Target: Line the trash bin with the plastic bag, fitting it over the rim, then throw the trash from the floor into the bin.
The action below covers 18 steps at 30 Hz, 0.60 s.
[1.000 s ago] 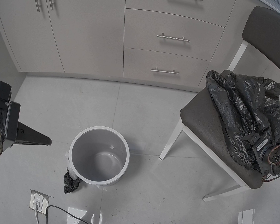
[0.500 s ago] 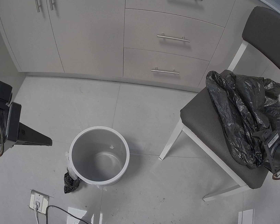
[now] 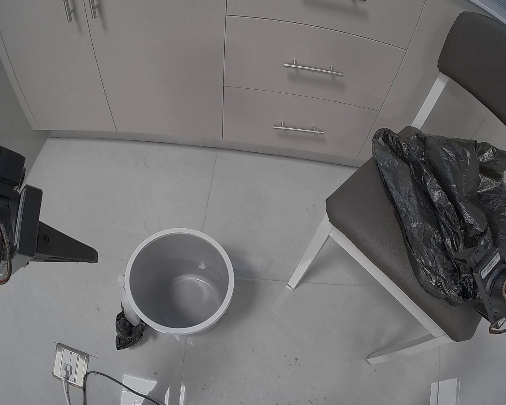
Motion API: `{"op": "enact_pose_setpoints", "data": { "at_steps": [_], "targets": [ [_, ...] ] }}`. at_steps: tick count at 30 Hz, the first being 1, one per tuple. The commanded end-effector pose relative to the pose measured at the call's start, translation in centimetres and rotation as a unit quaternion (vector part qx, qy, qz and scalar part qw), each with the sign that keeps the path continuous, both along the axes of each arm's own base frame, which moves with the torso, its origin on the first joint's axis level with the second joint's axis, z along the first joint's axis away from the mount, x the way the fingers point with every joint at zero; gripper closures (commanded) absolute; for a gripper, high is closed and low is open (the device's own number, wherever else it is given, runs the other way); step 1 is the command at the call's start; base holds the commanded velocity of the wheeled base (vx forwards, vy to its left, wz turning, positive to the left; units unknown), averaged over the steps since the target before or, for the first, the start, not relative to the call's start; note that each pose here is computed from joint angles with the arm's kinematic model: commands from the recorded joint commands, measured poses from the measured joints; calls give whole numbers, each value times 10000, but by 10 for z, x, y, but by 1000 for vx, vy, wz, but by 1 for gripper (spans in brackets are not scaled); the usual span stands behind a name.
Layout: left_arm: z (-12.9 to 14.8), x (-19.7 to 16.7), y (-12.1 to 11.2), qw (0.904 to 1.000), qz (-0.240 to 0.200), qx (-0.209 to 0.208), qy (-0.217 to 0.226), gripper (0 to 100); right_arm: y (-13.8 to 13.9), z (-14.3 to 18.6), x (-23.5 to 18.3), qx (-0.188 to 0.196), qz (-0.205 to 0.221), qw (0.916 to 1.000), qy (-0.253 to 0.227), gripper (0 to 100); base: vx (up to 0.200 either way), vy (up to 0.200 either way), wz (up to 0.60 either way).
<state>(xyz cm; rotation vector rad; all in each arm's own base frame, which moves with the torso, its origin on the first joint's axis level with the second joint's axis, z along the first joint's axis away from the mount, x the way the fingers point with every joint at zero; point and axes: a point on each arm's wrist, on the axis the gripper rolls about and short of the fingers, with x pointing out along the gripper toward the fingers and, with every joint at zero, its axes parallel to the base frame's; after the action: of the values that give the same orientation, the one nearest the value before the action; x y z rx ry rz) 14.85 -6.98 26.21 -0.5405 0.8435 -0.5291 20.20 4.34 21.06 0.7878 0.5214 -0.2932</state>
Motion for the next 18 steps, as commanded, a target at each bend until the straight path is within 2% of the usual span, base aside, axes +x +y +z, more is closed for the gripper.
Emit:
{"op": "enact_pose_setpoints", "data": {
  "at_steps": [1, 9, 18],
  "targets": [
    [-6, 3, -1, 9999, 4, 44, 101, 100, 4, -14, 15, -54, 8, 9997, 217, 0, 0, 0, 0],
    [-7, 5, -2, 10000, 8, 20, 56, 100, 1, -22, 29, -93, -124, 9993, 352, 0, 0, 0, 0],
    [-8, 7, -3, 10000, 2, 27, 86, 100, -10, -22, 37, -118, -334, 9992, 160, 0, 0, 0, 0]
  ]
}}
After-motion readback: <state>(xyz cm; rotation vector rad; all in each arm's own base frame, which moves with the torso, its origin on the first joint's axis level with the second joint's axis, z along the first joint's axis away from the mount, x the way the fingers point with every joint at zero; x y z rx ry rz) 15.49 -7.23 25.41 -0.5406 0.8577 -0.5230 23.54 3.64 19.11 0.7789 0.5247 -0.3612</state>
